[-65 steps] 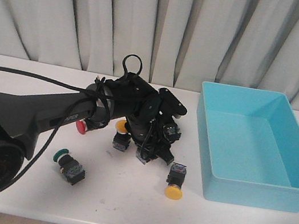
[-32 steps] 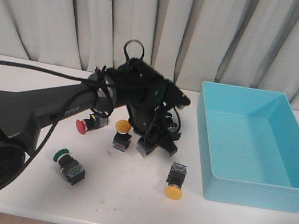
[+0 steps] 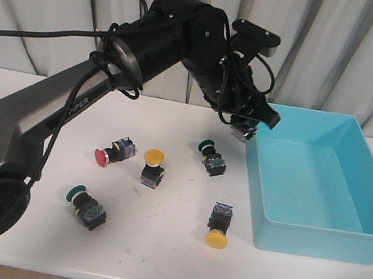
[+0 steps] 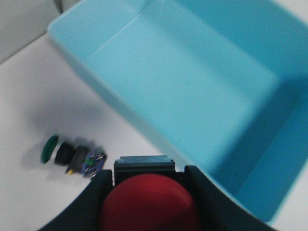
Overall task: Pick red and yellow buttons and place in box
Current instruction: 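Lift the red button with the left gripper and swing it toward the right arm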
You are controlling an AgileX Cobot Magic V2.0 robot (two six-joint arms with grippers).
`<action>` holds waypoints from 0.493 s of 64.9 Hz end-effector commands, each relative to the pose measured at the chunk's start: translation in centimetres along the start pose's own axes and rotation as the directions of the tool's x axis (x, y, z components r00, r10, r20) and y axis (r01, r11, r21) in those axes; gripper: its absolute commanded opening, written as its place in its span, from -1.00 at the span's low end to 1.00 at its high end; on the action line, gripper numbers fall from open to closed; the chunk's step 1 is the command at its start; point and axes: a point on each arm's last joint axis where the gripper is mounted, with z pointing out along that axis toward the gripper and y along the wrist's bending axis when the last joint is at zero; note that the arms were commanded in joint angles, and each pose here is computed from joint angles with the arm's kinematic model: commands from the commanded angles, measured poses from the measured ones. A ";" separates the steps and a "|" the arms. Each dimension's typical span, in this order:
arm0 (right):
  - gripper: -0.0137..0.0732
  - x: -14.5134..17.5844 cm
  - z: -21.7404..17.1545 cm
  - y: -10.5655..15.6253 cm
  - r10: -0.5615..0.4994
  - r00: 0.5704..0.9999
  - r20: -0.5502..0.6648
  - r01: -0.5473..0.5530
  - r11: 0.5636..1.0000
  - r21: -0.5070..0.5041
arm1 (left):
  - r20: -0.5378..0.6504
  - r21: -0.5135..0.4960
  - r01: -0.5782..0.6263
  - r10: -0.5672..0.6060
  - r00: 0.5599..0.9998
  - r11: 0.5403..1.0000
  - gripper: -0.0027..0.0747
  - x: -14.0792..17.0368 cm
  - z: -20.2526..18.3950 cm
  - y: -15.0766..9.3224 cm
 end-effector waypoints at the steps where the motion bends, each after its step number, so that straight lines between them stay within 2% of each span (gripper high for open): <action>1: 0.47 -1.3 -0.4 -0.1 -0.010 0.997 0.079 0.009 1.000 0.007 | 0.170 0.063 0.002 -0.013 0.985 0.998 -0.51 -2.4 -4.7 -1.6; 7: 0.47 -1.2 -0.4 -0.1 -0.010 0.998 0.069 0.009 1.000 0.007 | 0.153 0.060 -0.003 -0.006 0.988 0.998 -0.51 -2.2 -4.5 -1.6; 17: 0.47 -1.1 -0.4 -0.1 -0.010 0.999 0.053 0.009 1.000 0.007 | 0.135 0.052 -0.089 0.081 0.988 0.995 -0.51 -2.1 -5.5 -1.8; 27: 0.47 -1.1 -0.4 -0.1 -0.014 0.998 0.055 0.014 1.000 0.011 | 0.142 0.055 -0.110 0.101 0.985 0.992 -0.51 -2.4 -9.8 -2.6; 32: 0.47 -1.1 -0.4 -0.1 -0.014 0.998 0.055 0.014 1.000 0.011 | 0.145 0.022 -0.127 0.122 0.982 0.992 -0.51 -2.4 -12.7 -2.8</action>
